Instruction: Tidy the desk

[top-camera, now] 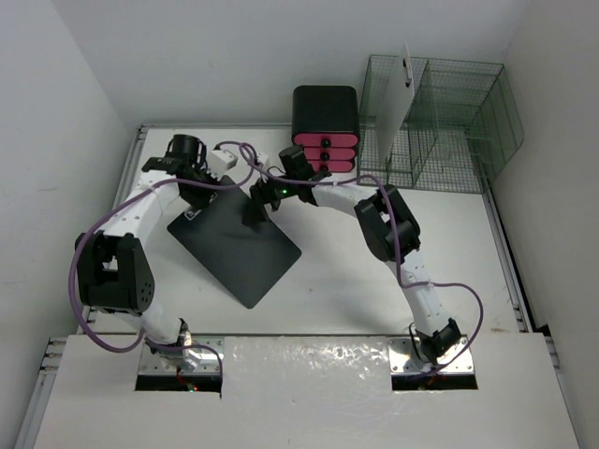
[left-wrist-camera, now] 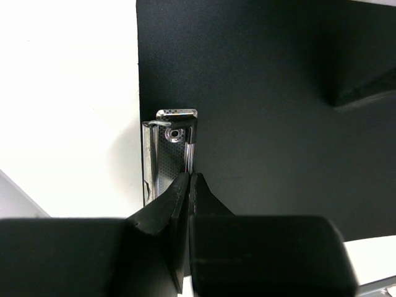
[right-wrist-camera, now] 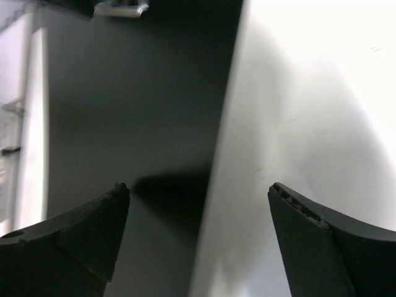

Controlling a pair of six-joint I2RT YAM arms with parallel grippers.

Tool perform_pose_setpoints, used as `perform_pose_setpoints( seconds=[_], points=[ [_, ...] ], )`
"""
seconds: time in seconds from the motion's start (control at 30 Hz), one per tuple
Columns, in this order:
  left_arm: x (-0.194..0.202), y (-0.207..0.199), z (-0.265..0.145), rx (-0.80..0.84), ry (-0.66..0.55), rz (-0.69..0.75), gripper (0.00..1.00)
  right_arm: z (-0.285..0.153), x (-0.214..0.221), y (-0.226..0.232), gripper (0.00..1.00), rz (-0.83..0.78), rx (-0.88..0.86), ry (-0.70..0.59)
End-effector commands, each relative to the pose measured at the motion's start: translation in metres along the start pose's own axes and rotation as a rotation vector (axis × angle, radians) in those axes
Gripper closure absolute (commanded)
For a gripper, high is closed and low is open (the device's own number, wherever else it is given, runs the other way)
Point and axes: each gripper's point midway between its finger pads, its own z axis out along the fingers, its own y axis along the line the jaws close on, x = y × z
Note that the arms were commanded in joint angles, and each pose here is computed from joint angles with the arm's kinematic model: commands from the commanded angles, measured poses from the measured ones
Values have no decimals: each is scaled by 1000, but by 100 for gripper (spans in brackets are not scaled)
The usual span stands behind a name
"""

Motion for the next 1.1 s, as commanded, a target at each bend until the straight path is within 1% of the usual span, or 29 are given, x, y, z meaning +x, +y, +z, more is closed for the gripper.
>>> perform_pose_setpoints(
  seconds=[0.0,0.07,0.13,0.17,0.23,0.27,0.3,0.4,0.43,0.47,0.53,0.57,0.6,0.67,0.7,0.77,0.8,0.9,0.93,1.0,1.03,1.07],
  points=[
    [-41,8,-23,-38,-157,31,100,-2,-10,44,12,-16,-242,-21],
    [-41,13,-17,-61,-158,33,100,-6,-10,58,19,-10,-302,-48],
    [-41,18,-15,-84,-152,22,100,-9,-13,65,35,-22,-323,-75],
    [-42,19,-14,-87,-154,14,100,-11,-17,67,55,-30,-324,-92],
    [-44,19,-15,-85,-165,11,100,-12,-20,70,76,-24,-324,-101],
    [-47,19,-16,-90,-177,11,100,-14,-24,71,93,-21,-327,-112],
    [-47,20,-17,-93,-179,11,100,-14,-25,73,100,-18,-326,-116],
    [-49,26,-20,-127,-181,-2,99,-20,-34,75,100,-34,-298,-155],
    [-49,30,-23,-151,-179,-8,87,-22,-37,75,100,-48,-281,-172],
    [-49,31,-24,-159,-176,-20,63,-25,-41,74,100,-54,-235,-187],
    [-51,35,-31,-180,-182,-31,46,-28,-45,70,100,-66,-183,-202],
    [-52,35,-34,-186,-186,-39,40,-29,-42,61,100,-68,-118,-210],
    [-53,37,-36,-193,-189,-44,39,-35,-52,63,100,-89,-86,-228],
    [-58,44,-48,-235,-214,-48,31,-40,-53,49,100,-103,24,-237],
    [-58,48,-51,-261,-218,-56,24,-47,-62,48,100,-121,62,-254],
    [-62,57,-64,-317,-251,-70,17,-54,-59,37,100,-129,148,-251],
    [-61,61,-67,-334,-259,-84,16,-60,-63,25,100,-126,231,-265],
    [-61,74,-84,-381,-300,-144,9,-77,-76,12,100,-130,367,-301],
    [-63,79,-91,-397,-323,-159,9,-83,-85,14,100,-137,387,-331],
    [-55,88,-94,-421,-332,-196,9,-93,-96,12,100,-139,437,-370],
    [-56,97,-100,-451,-365,-226,7,-100,-107,16,100,-159,451,-390],
    [-48,110,-104,-481,-371,-266,7,-105,-112,16,100,-173,467,-398]
  ],
)
